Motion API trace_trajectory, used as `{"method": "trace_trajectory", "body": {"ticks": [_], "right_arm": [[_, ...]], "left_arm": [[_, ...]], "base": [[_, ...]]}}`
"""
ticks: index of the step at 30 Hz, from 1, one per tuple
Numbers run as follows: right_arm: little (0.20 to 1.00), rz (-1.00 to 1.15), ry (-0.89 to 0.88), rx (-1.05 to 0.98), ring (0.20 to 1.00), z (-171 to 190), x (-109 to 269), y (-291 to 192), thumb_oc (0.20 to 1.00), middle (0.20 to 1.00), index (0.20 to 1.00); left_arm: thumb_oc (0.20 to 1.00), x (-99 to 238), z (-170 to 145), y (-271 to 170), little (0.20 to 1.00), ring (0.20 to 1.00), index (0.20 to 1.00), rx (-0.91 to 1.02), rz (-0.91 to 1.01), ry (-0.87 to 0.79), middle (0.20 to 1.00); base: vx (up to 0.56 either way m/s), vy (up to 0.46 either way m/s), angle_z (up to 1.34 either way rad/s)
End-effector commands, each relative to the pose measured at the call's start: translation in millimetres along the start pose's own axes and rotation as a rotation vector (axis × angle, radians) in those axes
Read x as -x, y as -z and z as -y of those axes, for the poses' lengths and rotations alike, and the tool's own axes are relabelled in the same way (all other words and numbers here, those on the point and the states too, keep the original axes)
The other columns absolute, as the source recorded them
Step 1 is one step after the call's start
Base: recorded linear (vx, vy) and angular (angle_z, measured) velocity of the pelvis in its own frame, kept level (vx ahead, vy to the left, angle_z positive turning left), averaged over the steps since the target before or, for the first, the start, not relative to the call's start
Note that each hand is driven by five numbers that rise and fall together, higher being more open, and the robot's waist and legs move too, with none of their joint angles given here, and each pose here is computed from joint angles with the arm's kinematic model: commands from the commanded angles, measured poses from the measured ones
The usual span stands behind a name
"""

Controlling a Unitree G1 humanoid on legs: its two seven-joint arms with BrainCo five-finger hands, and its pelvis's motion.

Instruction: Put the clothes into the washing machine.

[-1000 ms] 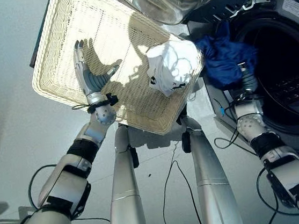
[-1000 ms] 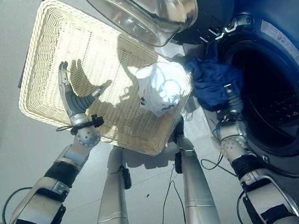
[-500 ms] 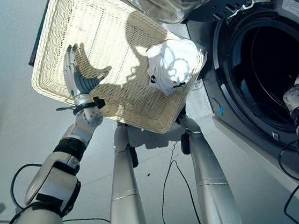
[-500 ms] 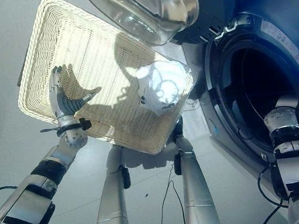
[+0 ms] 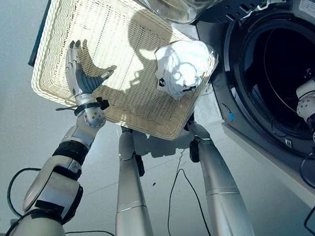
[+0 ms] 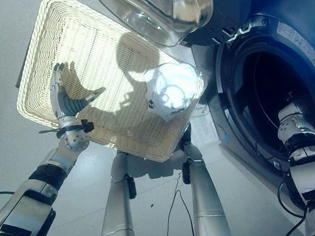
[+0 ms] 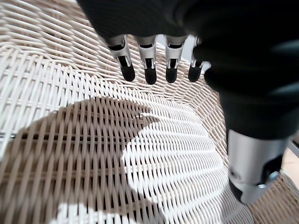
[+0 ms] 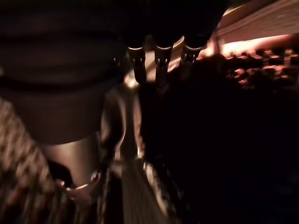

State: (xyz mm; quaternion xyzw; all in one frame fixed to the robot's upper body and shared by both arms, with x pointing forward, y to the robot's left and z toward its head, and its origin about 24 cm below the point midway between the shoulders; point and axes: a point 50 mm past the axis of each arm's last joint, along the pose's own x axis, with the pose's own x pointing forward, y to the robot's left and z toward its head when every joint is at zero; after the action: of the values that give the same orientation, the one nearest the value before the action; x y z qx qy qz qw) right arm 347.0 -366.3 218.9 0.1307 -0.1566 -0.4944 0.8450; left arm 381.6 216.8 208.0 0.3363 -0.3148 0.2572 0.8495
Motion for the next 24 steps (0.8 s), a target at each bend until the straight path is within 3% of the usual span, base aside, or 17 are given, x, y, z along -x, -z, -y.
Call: {"method": "trace_trajectory", "body": {"ticks": [1, 6, 14, 24], "right_arm": [[1.000, 0.085, -0.009, 0.088, 1.000, 13, -8, -9, 1.000, 1.000, 1.000], [1.000, 0.070, -0.126, 0.112, 1.000, -6, 8, 8, 1.000, 1.000, 1.000], [1.000, 0.081, -0.449, 0.213, 1.000, -44, 71, 55, 1.000, 1.000, 1.000], [1.000, 0.195, -0.696, 0.242, 1.000, -66, 135, 68, 1.000, 1.000, 1.000]], "left_arm": [[1.000, -9, 1, -12, 1.000, 1.000, 1.000, 0.102, 0.003, -0.026, 1.000], [1.000, -14, 0, -13, 1.000, 1.000, 1.000, 0.177, -0.046, -0.059, 1.000], [1.000, -3, 2, -5, 1.000, 1.000, 1.000, 0.341, -0.168, -0.139, 1.000], [1.000, 8, 4, -1, 1.000, 1.000, 1.000, 0.406, -0.213, -0.196, 1.000]], "base": [[0.00, 0.000, 0.00], [0.00, 0.034, 0.01], [-0.01, 0.053, -0.01], [-0.01, 0.039, -0.02]]}}
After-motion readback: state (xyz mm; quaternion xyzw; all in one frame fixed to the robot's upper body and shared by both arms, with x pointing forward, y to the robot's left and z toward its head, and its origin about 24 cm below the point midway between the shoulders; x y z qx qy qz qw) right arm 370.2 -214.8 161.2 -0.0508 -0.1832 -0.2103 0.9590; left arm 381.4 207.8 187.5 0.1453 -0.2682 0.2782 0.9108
